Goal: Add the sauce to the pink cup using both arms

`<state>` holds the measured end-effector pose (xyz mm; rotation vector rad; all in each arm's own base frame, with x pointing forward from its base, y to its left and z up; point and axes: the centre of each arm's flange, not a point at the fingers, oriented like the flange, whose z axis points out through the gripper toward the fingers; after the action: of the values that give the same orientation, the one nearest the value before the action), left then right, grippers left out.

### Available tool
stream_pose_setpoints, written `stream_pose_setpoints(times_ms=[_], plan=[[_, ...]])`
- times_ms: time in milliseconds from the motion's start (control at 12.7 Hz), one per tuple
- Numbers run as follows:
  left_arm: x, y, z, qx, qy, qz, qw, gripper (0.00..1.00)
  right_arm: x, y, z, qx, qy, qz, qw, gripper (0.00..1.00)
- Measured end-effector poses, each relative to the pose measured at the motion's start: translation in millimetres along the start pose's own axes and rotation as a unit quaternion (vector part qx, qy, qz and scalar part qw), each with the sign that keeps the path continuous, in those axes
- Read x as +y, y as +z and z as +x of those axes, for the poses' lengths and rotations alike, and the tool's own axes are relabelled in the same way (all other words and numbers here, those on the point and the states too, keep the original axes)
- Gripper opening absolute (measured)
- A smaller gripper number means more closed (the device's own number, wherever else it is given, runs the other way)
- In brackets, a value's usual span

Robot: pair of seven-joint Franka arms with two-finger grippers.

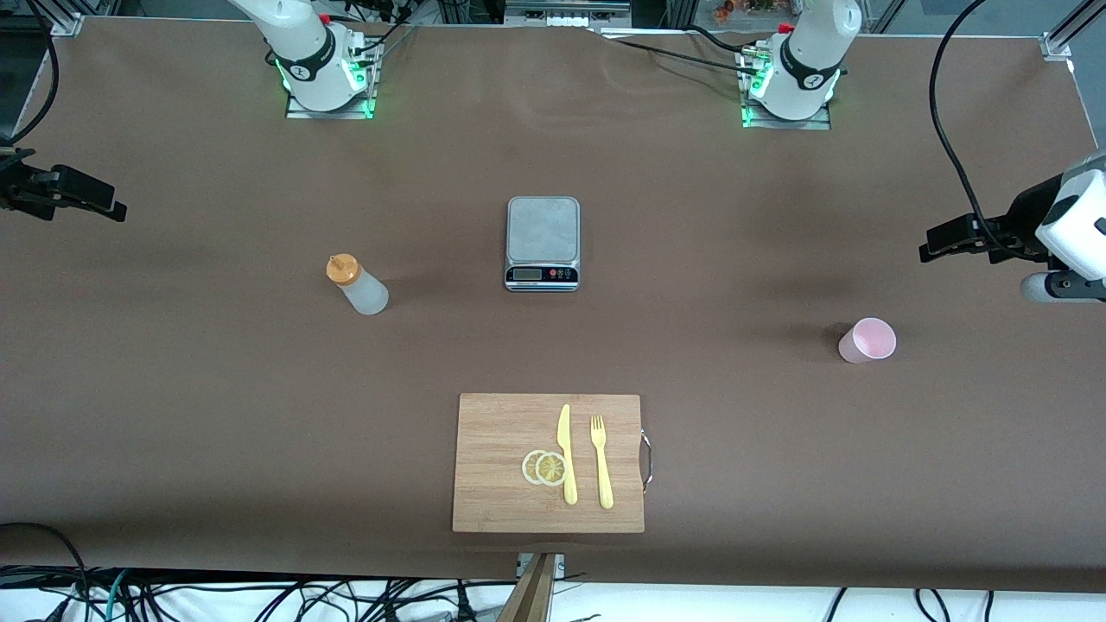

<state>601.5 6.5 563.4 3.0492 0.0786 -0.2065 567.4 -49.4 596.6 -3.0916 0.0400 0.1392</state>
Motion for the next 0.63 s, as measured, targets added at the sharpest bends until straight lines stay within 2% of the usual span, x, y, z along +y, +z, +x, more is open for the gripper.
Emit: stream_pose_setpoints(times_ms=[157,393,628], plan=[[-1.1,7.9,4.9,-0.005,-0.001,0.000,1.000,1.00,-1.3,0.0,0.1,0.000,-0.001,0.000,1.000,1.00],[-10.3,25.8,20.3,0.005,-0.009,-0.002,1.000,1.00,-3.4,0.2,0.0,-0.001,-0.003,0.000,1.000,1.00],[-26.3,81.4,47.7,-0.017,-0.021,-0.004,1.000,1.00,-4.8,-0.3,-0.1,-0.001,-0.005,0.000,1.000,1.00]])
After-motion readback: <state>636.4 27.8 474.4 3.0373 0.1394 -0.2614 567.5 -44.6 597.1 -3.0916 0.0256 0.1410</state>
